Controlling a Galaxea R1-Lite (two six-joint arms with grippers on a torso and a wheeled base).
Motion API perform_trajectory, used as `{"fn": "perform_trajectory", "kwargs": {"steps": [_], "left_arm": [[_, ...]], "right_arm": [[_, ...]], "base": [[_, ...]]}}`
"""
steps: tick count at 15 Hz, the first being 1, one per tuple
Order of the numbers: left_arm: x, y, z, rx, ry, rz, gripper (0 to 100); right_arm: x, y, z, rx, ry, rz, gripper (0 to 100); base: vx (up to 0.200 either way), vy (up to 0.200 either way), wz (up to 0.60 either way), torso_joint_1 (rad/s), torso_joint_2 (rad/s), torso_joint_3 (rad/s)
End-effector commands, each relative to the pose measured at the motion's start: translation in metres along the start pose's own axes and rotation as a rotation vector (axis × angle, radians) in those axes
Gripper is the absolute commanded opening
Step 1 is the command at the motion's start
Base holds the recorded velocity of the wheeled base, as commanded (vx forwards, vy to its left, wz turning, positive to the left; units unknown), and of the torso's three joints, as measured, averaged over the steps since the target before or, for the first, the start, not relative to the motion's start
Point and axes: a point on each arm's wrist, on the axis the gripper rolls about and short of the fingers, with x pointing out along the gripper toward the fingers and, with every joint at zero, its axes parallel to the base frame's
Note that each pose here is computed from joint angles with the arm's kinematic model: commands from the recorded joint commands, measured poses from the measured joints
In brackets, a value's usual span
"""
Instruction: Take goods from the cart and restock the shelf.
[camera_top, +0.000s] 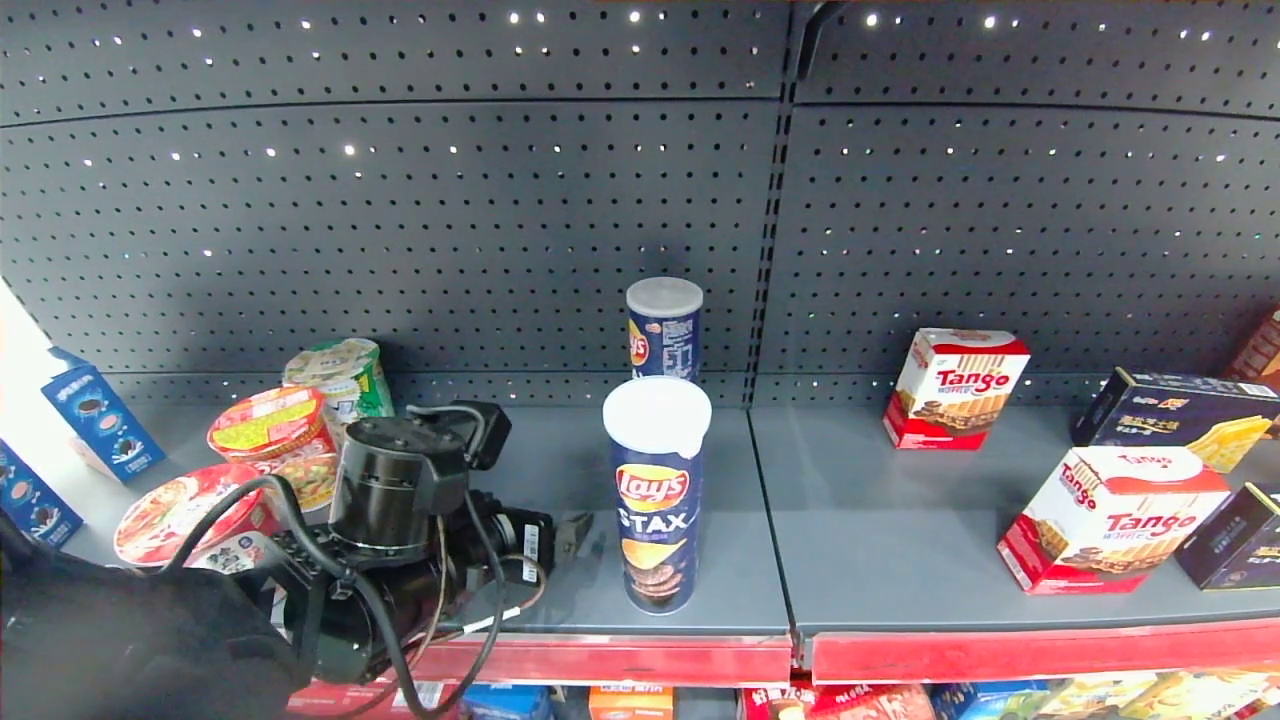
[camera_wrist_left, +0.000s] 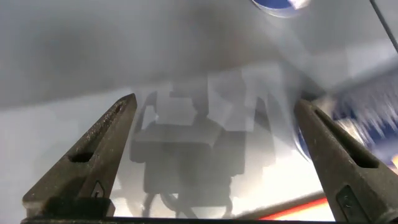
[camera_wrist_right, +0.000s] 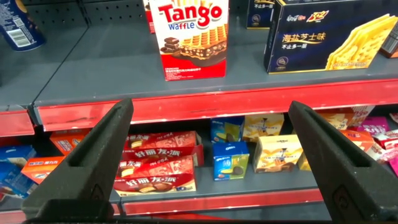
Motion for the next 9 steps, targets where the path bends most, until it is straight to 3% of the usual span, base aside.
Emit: {"fn": "perform_trajectory", "kwargs": {"steps": [1,4,5,6,7,9], "left_arm": [[-0.017,0.007,0.020,-0.031,-0.089,0.002,100],[-0.078,0.031,0.065,-0.113,-0.366,0.016,100],[-0.102,0.047,0.071,-0.139,-0.448,0.054,100],[-0.119,0.057,0.070,-0.151,-0.493,0.083,100],[-0.158,0.073,0.049,-0.156,-0.552,0.132,100],[-0.207,0.084,-0.010,-0.127,-0.614,0.201,100]], "right_arm": [[0.000,0.000,0.000,0.000,0.001,0.000,100],[0.000,0.000,0.000,0.000,0.001,0.000,100],[0.000,0.000,0.000,0.000,0.001,0.000,100],[0.000,0.000,0.000,0.000,0.001,0.000,100],[0.000,0.000,0.000,0.000,0.001,0.000,100],[0.000,0.000,0.000,0.000,0.001,0.001,100]], "base": [[0.000,0.000,0.00,0.000,0.00,0.000],[0.000,0.000,0.00,0.000,0.00,0.000],[0.000,0.000,0.00,0.000,0.00,0.000],[0.000,0.000,0.00,0.000,0.00,0.000],[0.000,0.000,0.00,0.000,0.00,0.000],[0.000,0.000,0.00,0.000,0.00,0.000]]}}
